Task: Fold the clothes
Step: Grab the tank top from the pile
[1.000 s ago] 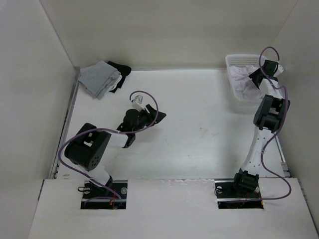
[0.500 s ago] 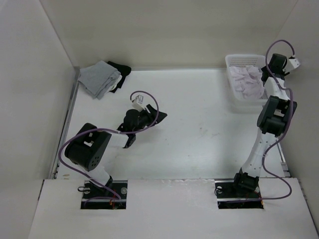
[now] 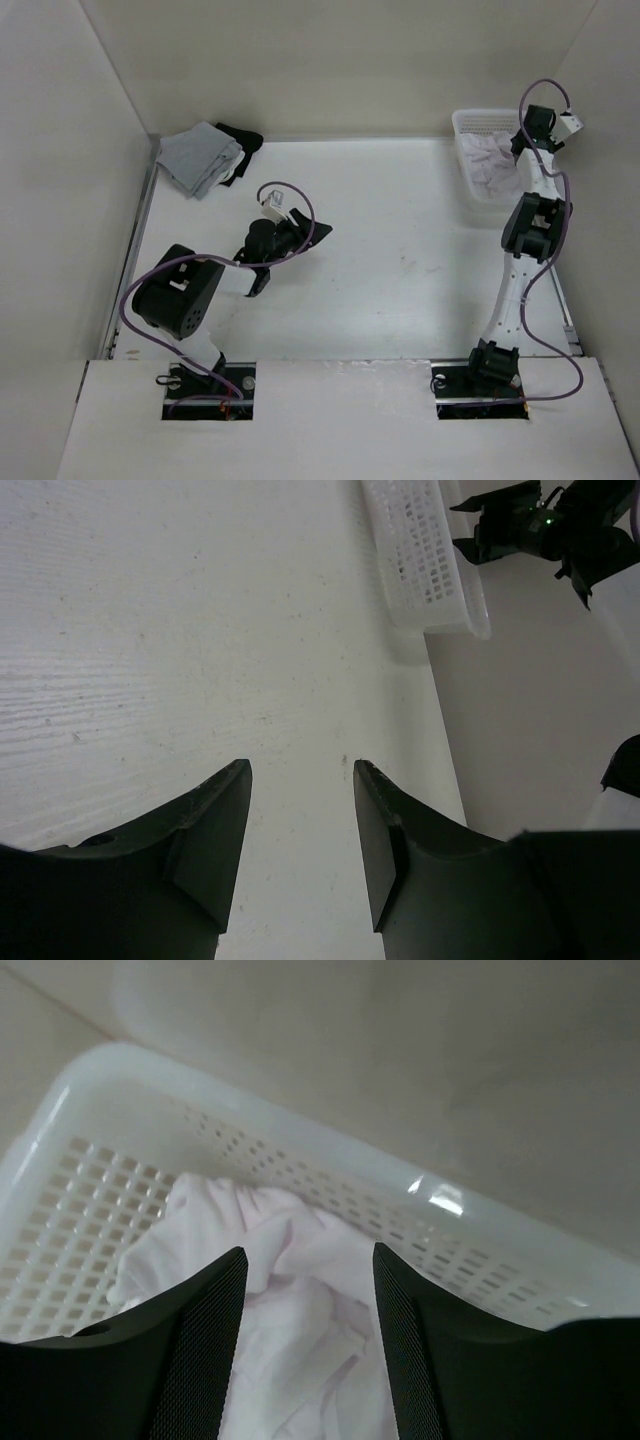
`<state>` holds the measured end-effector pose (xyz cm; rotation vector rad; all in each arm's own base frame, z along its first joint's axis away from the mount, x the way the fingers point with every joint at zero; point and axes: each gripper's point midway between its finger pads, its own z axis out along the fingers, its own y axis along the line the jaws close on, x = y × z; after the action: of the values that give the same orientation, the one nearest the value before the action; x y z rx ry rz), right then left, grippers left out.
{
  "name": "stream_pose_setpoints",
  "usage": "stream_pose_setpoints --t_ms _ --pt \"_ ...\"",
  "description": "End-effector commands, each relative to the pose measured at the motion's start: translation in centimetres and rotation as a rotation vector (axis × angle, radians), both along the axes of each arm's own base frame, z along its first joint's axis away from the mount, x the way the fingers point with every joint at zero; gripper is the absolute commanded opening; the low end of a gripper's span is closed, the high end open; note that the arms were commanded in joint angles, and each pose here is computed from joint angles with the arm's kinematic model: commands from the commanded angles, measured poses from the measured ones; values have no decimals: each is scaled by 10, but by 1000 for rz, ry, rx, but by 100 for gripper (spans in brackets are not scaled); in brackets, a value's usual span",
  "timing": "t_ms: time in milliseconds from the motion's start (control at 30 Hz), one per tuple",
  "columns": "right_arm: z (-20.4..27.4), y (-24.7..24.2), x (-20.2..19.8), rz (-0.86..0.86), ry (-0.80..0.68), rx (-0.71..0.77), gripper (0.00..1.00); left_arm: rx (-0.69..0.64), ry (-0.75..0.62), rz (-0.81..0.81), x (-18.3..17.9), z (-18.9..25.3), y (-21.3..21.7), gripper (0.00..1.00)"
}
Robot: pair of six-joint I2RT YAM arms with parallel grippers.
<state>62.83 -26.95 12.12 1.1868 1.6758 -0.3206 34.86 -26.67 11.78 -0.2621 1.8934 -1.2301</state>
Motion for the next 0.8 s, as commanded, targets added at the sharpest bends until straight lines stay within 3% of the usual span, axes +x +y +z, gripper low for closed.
stream_pose_setpoints --t_ms 0,67,200,367,467,600,667,700,767 --pt "-21 2 0 49 57 46 58 -44 -25 -18 0 6 -2 44" --pt "-33 8 0 77 76 94 52 -53 -23 -23 -1 6 -3 44" --pt "-38 9 -7 95 83 169 56 -65 -17 -14 1 6 3 44" --pt "-55 19 -33 126 212 232 51 -85 -32 26 4 12 24 44" --pt "-59 27 -59 152 318 220 58 -92 -40 46 5 15 32 44" --pt "-46 15 -74 121 320 110 68 -97 -40 31 2 16 27 44" --pt "-51 15 -76 128 351 112 69 -97 -43 31 2 18 27 44" --pt "-60 17 -77 147 391 121 64 -94 -42 33 1 16 28 44" --pt "-59 21 -76 168 420 114 68 -93 -39 32 2 15 28 44"
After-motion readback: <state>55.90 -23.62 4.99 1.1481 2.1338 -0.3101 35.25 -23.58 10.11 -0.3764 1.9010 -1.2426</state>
